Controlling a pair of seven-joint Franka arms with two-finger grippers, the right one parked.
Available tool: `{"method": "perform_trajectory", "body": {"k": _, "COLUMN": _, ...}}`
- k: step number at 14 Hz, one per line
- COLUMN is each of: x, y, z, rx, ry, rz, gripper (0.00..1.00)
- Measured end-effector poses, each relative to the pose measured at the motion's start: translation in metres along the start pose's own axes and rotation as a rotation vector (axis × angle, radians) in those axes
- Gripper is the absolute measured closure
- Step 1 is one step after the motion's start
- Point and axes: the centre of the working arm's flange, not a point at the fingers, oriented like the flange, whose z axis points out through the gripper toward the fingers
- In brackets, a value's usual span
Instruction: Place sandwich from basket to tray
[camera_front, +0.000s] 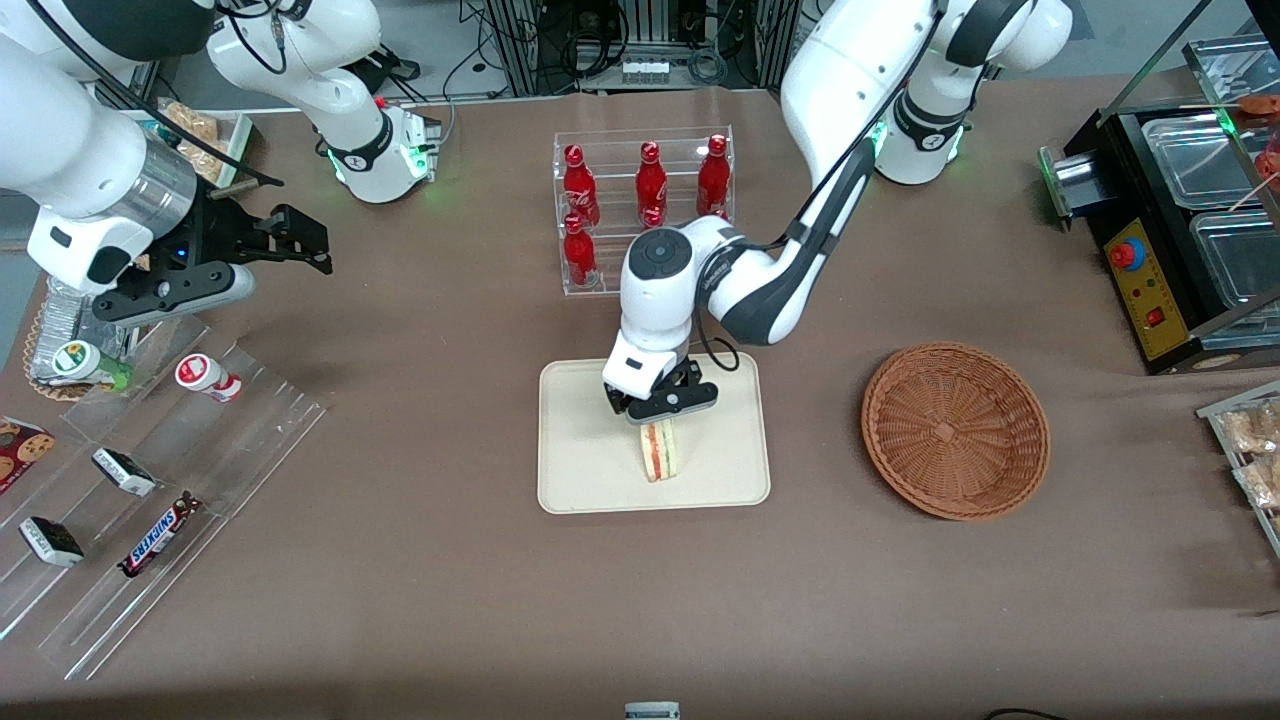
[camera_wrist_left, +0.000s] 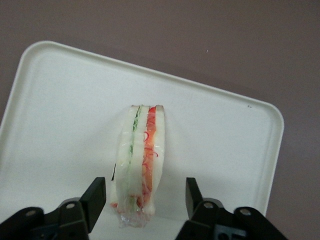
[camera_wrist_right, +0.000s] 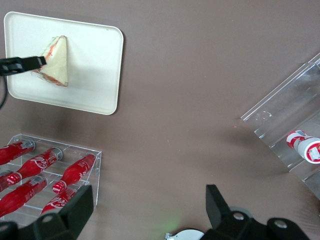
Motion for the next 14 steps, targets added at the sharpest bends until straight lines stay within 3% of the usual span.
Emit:
{"method": "perform_trajectory", "body": {"k": 2, "x": 0.026, "y": -0.01, "z": -0.057, "rx": 0.017, "ry": 0.017, "rz": -0.022, "gripper": 0.03}}
{"method": "perform_trajectory", "body": {"k": 4, "x": 0.064, "y": -0.038, "z": -0.109, "rx": 0.042, "ry": 0.011, "rz": -0.001, "gripper": 0.0}}
{"method": "perform_trajectory", "body": {"k": 6, "x": 0.098, "y": -0.072, "z": -0.15, "rx": 0.043, "ry": -0.051, "rz": 0.045, "gripper": 0.0}}
{"method": "perform_trajectory", "body": {"k": 9, "x": 0.146, "y": -0.144, "z": -0.183, "rx": 0.123, "ry": -0.148, "rz": 0.086, "gripper": 0.0}}
{"method": "perform_trajectory", "body": {"k": 12, "x": 0.197, "y": -0.222, "z": -0.199, "rx": 0.158, "ry": -0.211, "rz": 0.158, "gripper": 0.0}}
{"method": "perform_trajectory", "body": {"k": 14, "x": 0.226, "y": -0.282, "z": -0.215, "rx": 0.163, "ry": -0.256, "rz": 0.22, "gripper": 0.0}}
